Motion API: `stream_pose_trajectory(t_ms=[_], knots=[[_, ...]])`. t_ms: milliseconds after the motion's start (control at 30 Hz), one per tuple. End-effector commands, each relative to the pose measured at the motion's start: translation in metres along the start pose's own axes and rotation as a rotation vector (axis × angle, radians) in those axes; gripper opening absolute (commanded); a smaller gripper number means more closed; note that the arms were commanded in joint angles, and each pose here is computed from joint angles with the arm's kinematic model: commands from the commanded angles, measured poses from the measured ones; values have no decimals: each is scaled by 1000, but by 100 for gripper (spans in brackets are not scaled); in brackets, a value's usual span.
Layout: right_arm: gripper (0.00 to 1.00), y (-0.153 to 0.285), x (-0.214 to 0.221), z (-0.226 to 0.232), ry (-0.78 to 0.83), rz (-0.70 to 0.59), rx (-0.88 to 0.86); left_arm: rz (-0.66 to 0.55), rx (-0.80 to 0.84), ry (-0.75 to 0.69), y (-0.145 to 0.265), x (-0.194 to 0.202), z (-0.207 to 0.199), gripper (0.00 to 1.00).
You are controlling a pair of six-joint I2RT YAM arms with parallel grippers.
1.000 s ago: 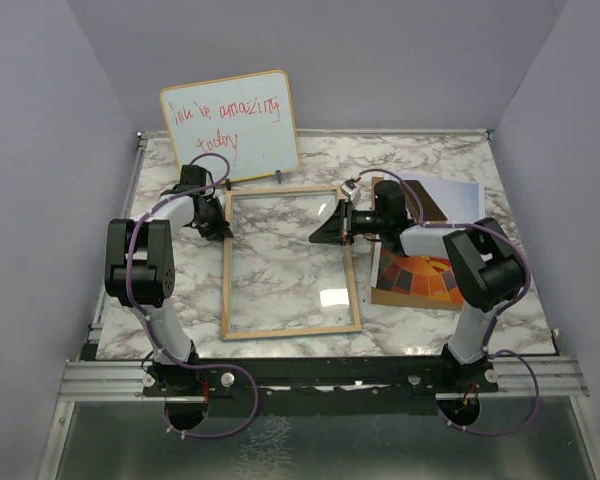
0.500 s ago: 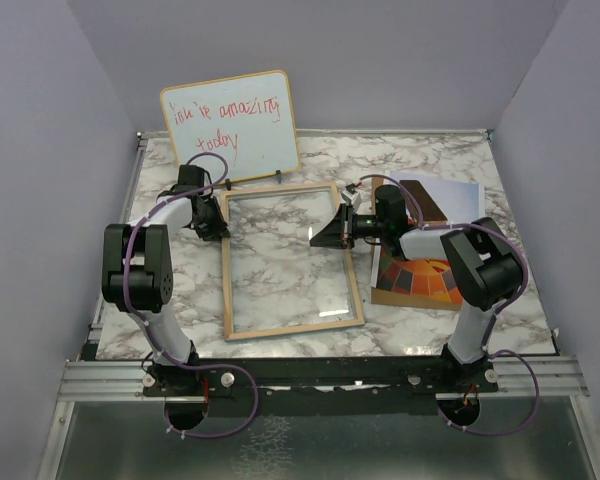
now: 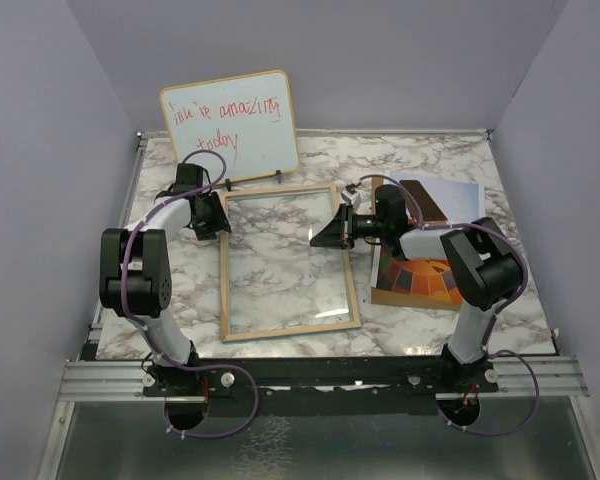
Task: Put the photo into the frame
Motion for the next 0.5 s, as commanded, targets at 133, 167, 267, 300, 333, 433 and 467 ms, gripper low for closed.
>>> stream_pose_trajectory(t_ms=[133,167,267,300,333,433,467], knots=[[4,-1,6,20,25,72,-52,-74,-57,-19,18,-13,4,32],[4,-1,6,20,24,74,-52,-69,-62,-18,16,-12,5,30],[4,-2,5,20,18,83,-56,-43,-76,-15,10,-7,8,28],[4,-3,4,20,19,85,-57,-35,-80,-13,9,-6,9,28],[4,-3,4,20,15,89,-56,-30,-82,-13,7,-4,10,28],[4,-5,3,18,10,88,-48,-12,-83,-13,2,-2,11,28],[4,-5,3,16,6,90,-44,-8,-82,-13,1,-1,11,28]])
Point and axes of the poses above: each gripper's point midway between its finger pads, its own y axis back along the fingers, its own z axis along the line the jaws close on, x = y × z, the point moved 5 cm from there along y, back along the fingers, and after that the axes turned 14 degrees about -y, right-handed, at the moved point
